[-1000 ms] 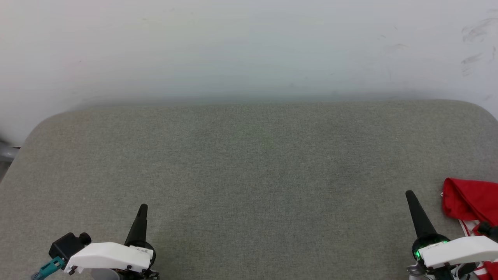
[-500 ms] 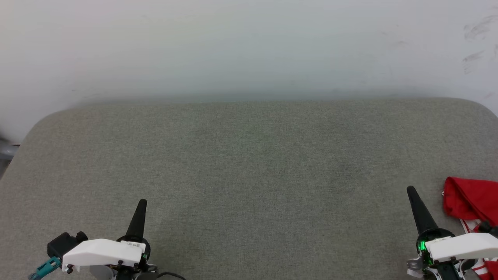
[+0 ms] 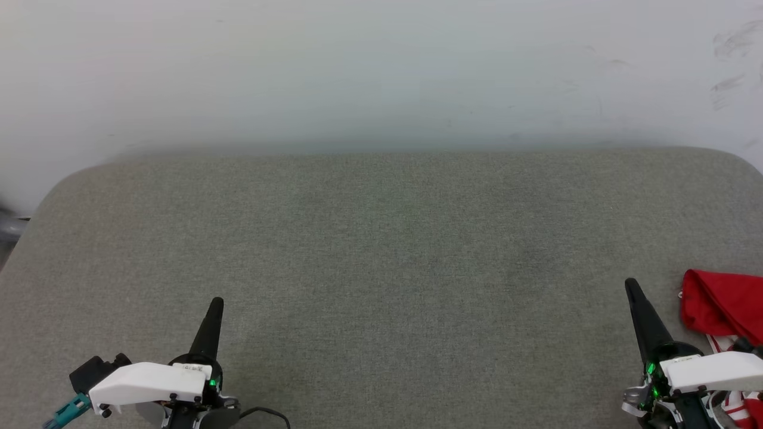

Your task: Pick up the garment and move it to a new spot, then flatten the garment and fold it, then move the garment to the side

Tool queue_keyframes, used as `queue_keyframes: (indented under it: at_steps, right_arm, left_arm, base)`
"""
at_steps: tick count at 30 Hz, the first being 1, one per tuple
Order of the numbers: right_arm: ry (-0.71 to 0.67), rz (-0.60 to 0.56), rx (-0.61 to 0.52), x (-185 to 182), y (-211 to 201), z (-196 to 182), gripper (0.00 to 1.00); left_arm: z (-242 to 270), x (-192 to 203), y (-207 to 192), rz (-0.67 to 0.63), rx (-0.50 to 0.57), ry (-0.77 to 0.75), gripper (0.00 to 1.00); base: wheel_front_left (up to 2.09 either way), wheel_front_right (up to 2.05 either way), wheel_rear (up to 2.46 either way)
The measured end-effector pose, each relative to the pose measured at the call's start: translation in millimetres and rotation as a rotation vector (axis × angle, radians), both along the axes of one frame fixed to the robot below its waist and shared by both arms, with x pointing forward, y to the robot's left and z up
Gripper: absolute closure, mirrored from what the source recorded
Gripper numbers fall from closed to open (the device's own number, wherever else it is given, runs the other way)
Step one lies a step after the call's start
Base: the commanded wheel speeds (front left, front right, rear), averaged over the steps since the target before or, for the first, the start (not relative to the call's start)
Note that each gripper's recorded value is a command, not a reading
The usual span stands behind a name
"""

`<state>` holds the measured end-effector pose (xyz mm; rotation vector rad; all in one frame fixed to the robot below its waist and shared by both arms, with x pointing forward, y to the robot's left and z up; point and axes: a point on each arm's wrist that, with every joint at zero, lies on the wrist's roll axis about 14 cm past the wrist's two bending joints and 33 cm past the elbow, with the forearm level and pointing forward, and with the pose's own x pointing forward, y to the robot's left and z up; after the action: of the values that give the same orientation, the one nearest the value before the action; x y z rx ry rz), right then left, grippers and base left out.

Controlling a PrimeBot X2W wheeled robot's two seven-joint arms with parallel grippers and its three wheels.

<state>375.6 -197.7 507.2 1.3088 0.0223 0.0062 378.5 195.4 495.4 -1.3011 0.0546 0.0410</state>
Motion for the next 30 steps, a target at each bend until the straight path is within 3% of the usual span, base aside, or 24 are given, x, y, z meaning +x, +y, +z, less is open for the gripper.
queue_keyframes:
  at_steps: [30]
  right_arm:
    - [-0.004, -0.018, 0.228, 11, -2, -2, 1.0]
  left_arm:
    - [8, 8, 4, 0.01, -0.237, -0.045, 1.0]
  base:
    - [0.0, 0.0, 0.0]
